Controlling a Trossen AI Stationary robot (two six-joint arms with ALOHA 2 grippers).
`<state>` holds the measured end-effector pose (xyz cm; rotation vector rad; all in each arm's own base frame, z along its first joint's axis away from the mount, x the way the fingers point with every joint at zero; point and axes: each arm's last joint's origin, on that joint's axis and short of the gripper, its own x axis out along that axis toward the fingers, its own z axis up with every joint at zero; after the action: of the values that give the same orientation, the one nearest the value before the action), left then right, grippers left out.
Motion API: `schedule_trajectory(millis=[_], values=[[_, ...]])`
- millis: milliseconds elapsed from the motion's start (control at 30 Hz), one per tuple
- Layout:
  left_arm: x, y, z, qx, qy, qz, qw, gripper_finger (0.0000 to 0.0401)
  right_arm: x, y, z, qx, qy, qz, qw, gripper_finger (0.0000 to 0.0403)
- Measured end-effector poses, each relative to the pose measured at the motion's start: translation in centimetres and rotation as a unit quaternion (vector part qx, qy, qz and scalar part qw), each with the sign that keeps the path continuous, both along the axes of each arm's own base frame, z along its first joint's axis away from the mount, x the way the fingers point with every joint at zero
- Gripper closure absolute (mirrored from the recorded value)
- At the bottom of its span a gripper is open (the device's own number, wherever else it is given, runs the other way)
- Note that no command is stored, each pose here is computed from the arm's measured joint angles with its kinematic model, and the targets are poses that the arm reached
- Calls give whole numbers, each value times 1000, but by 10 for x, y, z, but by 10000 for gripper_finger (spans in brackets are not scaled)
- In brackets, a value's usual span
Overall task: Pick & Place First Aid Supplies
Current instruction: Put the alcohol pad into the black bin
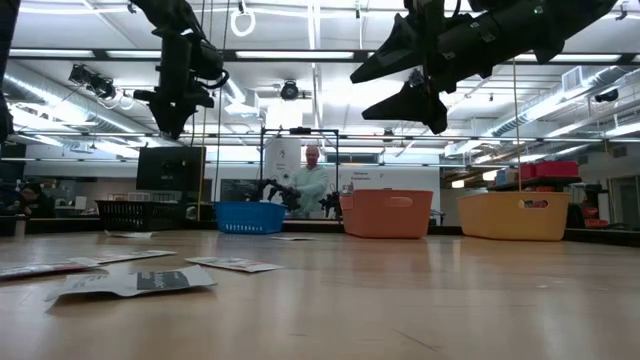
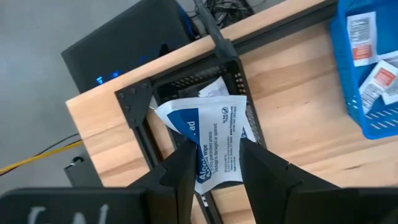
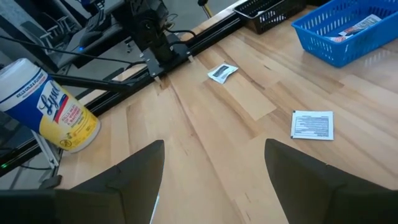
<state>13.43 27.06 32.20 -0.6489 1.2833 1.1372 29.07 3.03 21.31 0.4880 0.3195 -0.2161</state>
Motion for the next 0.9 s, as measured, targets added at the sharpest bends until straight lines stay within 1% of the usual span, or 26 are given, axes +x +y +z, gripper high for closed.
schedule_trajectory(millis=[133, 333, 600, 800, 900], values=[[-5, 2, 0, 8, 12, 11, 1000, 275, 0, 0, 0, 2, 0, -1, 1000, 124], [-14, 3, 0, -5, 25, 26, 999, 275, 0, 0, 0, 3, 0, -1, 1000, 124], [-13, 4, 0, -9, 3, 19, 1000, 275, 0, 0, 0, 3, -1, -1, 1000, 124], [-12, 5, 0, -4, 1, 20, 1000, 275, 0, 0, 0, 3, -1, -1, 1000, 124], [-11, 7, -3, -13, -5, 21, 1000, 275, 0, 0, 0, 2, 0, 0, 1000, 124]])
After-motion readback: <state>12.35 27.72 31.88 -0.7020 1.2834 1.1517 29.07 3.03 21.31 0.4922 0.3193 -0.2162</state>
